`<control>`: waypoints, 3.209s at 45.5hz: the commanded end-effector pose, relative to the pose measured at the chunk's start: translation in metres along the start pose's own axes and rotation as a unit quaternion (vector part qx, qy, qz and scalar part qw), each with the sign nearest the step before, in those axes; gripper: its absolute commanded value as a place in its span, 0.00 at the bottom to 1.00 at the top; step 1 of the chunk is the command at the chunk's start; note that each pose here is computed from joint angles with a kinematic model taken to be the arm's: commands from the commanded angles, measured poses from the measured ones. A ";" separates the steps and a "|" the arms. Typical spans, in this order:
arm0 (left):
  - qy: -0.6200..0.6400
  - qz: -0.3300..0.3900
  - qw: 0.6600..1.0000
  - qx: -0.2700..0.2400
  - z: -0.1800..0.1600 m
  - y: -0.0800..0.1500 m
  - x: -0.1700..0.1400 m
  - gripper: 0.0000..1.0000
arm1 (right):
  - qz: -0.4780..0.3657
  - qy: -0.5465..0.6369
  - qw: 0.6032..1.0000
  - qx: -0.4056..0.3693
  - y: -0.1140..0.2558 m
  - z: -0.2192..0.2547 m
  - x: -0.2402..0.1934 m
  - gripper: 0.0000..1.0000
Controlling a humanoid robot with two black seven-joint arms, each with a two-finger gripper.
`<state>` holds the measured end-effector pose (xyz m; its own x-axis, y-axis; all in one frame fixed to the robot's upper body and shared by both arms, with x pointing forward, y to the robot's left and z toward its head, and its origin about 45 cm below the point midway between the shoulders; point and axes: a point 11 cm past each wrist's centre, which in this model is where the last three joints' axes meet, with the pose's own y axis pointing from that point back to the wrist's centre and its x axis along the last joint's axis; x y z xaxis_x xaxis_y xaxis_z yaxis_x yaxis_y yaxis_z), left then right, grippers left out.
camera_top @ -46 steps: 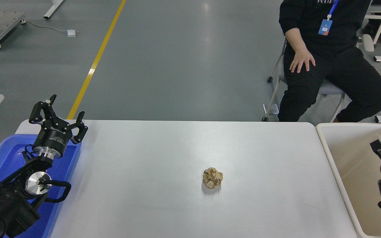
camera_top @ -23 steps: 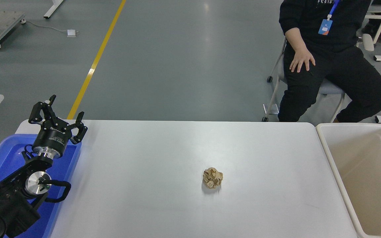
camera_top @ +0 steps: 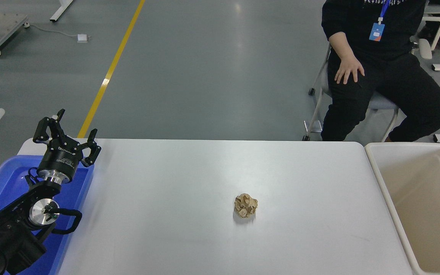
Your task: Clean the table surface
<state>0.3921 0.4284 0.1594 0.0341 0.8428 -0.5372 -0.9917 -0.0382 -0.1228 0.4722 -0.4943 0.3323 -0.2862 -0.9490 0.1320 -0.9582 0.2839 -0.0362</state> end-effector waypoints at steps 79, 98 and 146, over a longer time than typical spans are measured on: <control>0.000 0.000 1.000 0.000 0.000 0.000 0.000 1.00 | -0.078 -0.103 0.991 0.032 0.048 0.092 -0.062 0.99; 0.000 0.000 1.000 0.000 0.000 0.000 0.000 1.00 | -0.153 0.153 0.976 -0.002 0.022 0.068 -0.050 0.99; 0.001 0.000 1.000 0.000 -0.001 0.000 0.000 1.00 | -0.652 0.606 0.410 0.200 0.155 0.011 -0.374 0.99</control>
<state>0.3922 0.4287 0.1595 0.0338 0.8429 -0.5370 -0.9917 -0.0387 -0.1230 0.4680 -0.1782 0.3099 0.5391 0.2415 0.8069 -0.5025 -0.6766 0.5382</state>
